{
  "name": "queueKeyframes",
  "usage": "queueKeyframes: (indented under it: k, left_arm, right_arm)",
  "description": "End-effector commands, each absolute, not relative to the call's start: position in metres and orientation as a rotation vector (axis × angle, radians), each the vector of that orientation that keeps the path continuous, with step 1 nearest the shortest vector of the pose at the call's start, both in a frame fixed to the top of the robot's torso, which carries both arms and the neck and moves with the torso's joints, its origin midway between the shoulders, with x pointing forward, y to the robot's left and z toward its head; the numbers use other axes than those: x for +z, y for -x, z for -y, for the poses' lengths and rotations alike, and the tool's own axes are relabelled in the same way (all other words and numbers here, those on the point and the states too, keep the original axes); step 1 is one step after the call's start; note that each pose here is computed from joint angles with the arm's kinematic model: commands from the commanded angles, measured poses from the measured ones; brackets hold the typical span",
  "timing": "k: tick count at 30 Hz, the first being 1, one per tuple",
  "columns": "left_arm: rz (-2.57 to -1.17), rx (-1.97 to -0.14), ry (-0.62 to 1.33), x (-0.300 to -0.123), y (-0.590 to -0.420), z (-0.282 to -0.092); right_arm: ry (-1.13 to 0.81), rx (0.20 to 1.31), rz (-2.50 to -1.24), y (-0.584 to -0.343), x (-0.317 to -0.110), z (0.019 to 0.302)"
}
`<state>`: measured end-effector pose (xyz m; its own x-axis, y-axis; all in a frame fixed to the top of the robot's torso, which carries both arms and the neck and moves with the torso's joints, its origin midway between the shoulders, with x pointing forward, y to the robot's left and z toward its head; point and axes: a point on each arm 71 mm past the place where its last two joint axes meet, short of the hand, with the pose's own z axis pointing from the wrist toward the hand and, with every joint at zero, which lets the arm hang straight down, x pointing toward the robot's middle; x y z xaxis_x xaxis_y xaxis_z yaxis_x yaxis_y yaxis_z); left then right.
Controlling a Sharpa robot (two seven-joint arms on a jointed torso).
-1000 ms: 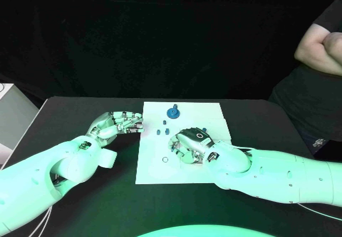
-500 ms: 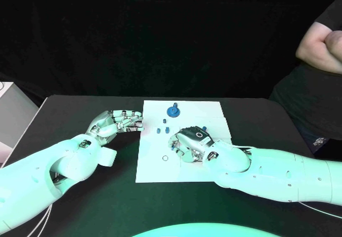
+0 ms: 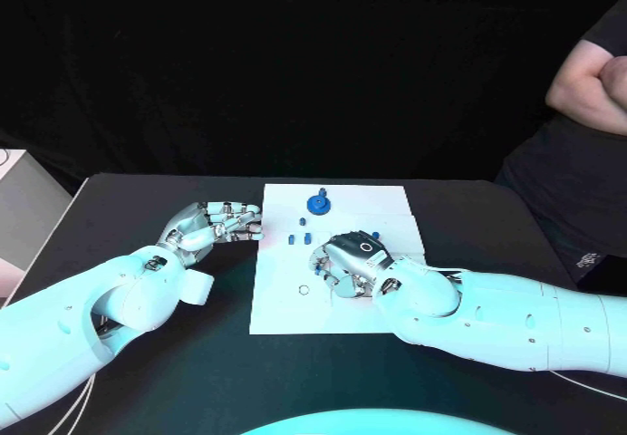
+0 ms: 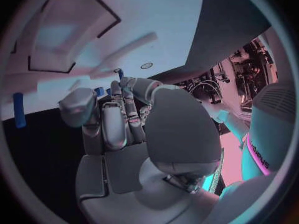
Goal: Assemble the parts on the task board
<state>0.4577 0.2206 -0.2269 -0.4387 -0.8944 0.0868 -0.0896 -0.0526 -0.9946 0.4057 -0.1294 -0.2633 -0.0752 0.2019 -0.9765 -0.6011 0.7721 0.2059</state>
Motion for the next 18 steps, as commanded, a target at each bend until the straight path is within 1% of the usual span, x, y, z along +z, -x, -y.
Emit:
queueKeyframes:
  k: [1,18]
  left_arm:
    - [-1.571,-1.58,1.068,-0.2269,-0.4569,-0.2194]
    - [-1.574,-1.578,1.068,-0.2275,-0.4572,-0.2201]
  right_arm:
    - [0.354,0.678,-1.5,-0.4046,-0.2632,0.129]
    - [0.355,0.674,-1.497,-0.4043,-0.2628,0.1304]
